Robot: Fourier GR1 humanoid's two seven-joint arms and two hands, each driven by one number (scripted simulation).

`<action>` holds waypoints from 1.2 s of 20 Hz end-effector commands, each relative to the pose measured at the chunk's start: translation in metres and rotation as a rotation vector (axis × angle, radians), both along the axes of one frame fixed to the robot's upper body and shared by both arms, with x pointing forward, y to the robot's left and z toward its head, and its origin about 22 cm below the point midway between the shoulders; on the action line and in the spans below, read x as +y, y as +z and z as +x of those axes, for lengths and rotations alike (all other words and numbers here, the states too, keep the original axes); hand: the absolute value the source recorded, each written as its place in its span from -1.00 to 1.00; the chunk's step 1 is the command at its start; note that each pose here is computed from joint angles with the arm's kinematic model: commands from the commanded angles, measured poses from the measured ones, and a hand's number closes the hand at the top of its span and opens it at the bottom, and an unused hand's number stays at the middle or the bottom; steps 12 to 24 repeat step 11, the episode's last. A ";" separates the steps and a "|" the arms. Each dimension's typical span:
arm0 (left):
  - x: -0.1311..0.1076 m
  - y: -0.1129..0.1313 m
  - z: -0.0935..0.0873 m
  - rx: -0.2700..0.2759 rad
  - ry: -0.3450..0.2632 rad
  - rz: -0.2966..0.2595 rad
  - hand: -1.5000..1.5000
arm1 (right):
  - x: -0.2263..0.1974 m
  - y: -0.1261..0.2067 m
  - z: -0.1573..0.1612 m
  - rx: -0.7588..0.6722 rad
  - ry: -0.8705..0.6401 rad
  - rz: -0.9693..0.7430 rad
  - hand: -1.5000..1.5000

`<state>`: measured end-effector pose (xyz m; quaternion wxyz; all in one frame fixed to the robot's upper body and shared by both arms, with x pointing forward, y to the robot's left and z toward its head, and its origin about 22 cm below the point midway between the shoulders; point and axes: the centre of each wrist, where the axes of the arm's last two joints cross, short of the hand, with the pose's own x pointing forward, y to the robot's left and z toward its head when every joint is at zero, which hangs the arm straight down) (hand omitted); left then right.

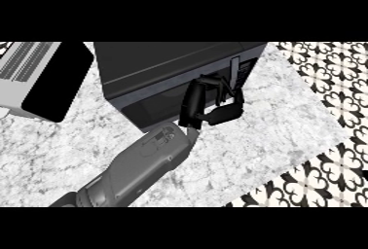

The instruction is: Pick up the milk, place it into the microwave and close the microwave

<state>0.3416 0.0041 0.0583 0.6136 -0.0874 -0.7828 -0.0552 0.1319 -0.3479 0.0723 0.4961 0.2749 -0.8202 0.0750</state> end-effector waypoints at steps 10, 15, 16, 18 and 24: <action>0.002 0.008 0.019 -0.015 0.028 0.001 1.00 | -0.007 0.012 -0.003 -0.003 0.072 0.008 -1.00; 0.002 0.005 0.018 -0.010 0.034 0.001 1.00 | -0.007 0.011 -0.006 0.010 0.079 0.009 -1.00; 0.002 0.005 0.018 -0.010 0.034 0.001 1.00 | -0.007 0.011 -0.006 0.010 0.079 0.009 -1.00; 0.002 0.005 0.018 -0.010 0.034 0.001 1.00 | -0.007 0.011 -0.006 0.010 0.079 0.009 -1.00; 0.002 0.005 0.018 -0.010 0.034 0.001 1.00 | -0.007 0.011 -0.006 0.010 0.079 0.009 -1.00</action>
